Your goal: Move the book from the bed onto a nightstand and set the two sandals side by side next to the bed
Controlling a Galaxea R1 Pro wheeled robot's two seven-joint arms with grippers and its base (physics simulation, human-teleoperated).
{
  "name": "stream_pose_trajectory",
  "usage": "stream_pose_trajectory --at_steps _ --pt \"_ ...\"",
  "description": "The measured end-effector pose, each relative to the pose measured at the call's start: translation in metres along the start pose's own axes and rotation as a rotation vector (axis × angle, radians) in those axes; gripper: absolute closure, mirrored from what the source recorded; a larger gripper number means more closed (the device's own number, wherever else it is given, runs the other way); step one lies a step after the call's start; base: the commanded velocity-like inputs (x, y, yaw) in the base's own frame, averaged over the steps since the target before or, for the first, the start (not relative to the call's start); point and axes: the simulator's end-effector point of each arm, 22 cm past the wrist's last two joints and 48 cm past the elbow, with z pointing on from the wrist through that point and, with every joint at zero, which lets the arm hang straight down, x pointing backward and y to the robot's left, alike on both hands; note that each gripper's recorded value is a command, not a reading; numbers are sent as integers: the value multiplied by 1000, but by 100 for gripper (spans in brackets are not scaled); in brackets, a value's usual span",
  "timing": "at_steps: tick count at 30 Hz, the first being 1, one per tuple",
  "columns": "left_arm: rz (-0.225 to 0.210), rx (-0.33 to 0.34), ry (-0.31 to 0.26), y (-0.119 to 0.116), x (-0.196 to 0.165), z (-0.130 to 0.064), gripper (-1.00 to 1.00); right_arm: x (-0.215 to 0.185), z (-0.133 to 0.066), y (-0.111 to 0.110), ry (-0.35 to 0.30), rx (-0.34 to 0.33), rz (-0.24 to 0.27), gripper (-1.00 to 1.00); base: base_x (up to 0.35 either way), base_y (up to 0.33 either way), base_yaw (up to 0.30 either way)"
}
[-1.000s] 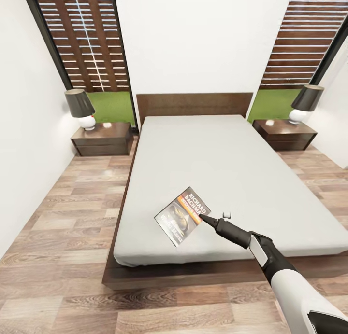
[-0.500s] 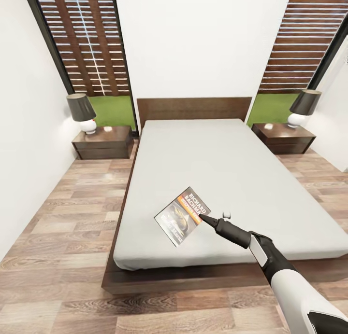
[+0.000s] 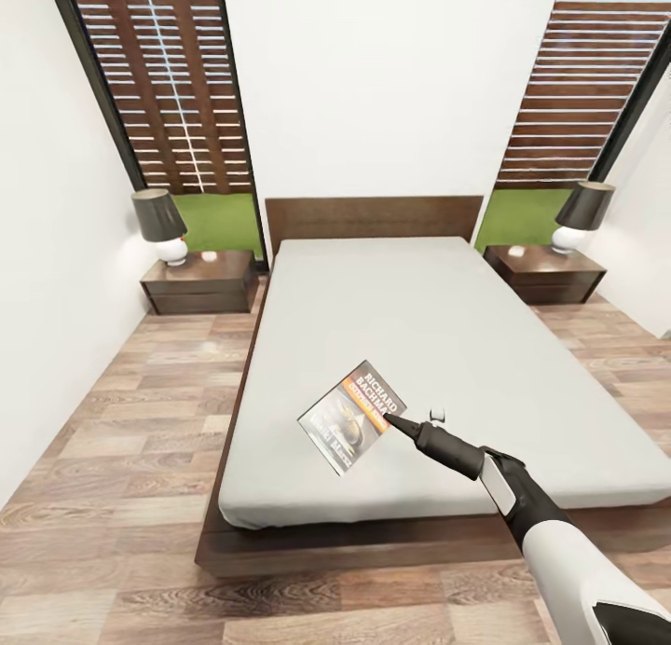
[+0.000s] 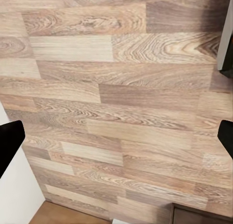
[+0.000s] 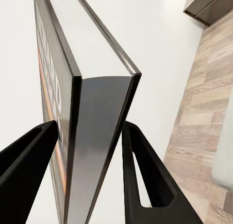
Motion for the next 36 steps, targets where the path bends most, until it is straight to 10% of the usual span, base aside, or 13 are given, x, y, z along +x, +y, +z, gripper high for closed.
stream_pose_trajectory --at_steps 17,29,36 --pt "-18 8 22 -10 22 -5 -100 -8 0 14 -7 -13 -25 100 0 0 0" --pt "-293 24 181 -15 58 -8 -100 -14 1 24 -13 -22 -42 100 0 0 0" --pt "-368 113 217 -34 62 -10 -100 -16 0 30 -16 -27 -51 100 0 0 0"
